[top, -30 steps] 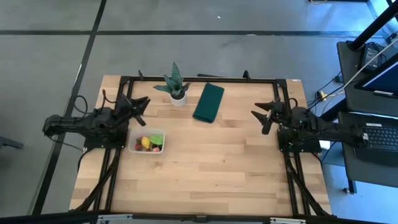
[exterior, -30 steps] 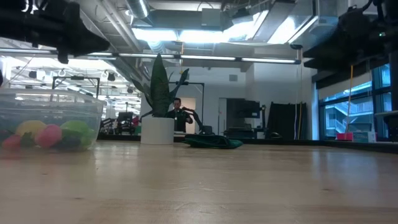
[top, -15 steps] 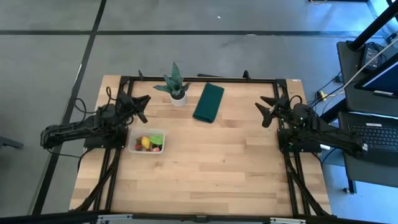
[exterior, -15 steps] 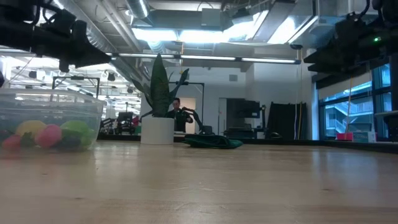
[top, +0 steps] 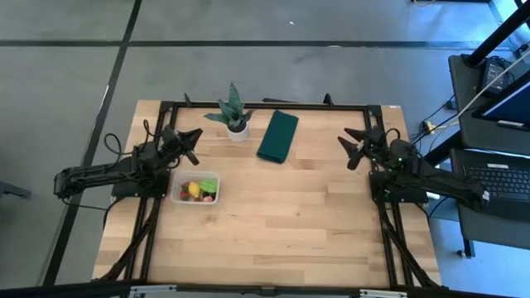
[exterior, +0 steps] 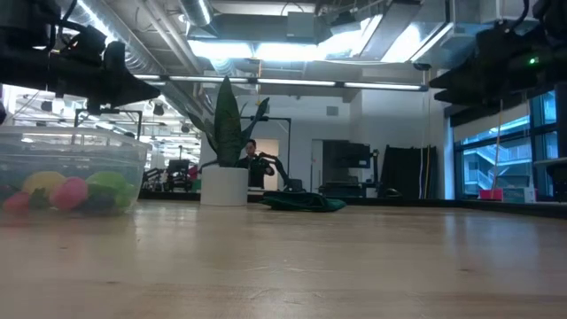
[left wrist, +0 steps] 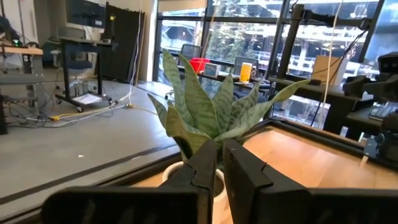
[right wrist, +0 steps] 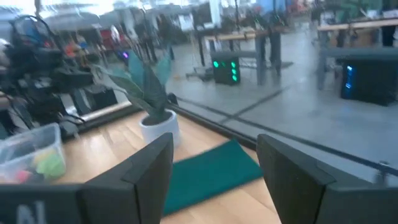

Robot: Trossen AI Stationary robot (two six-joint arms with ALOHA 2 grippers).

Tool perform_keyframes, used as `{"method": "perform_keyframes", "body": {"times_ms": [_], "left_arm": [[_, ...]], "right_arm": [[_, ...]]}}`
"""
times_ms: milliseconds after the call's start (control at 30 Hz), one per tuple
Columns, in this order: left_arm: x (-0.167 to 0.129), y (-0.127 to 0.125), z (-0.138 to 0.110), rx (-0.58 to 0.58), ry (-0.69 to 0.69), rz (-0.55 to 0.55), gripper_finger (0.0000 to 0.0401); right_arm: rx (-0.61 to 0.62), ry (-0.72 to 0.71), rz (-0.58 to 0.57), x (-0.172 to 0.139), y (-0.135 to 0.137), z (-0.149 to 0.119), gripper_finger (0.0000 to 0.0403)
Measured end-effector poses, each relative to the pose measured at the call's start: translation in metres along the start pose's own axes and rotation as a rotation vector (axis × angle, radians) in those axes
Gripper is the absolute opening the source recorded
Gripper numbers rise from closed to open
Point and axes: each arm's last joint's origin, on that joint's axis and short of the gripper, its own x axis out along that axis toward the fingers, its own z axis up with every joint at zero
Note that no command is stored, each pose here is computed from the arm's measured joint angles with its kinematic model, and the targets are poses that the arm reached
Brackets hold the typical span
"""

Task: Pick and placing Produce into tupperware
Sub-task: Return to Home Position

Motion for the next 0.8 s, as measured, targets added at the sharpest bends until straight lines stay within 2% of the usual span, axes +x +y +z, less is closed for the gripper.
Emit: {"method": "perform_keyframes", "body": {"times_ms": [267,567,800], "left_arm": [[0.0,0.0,0.0,0.013,0.0,0.002,0.001],[0.0,0.001,-0.004,0.036,0.041,0.008,0.0001],[0.0,0.001,-0.005,0.042,0.052,0.01,0.0018]], "right_arm": [[0.072,-0.047,0.043,0.009,-0.003,-0.036,0.0233],[0.049,-0.065,0.048,0.008,-0.003,-0.034,0.0233],[0.033,-0.052,0.045,0.008,-0.003,-0.035,0.0233]]}}
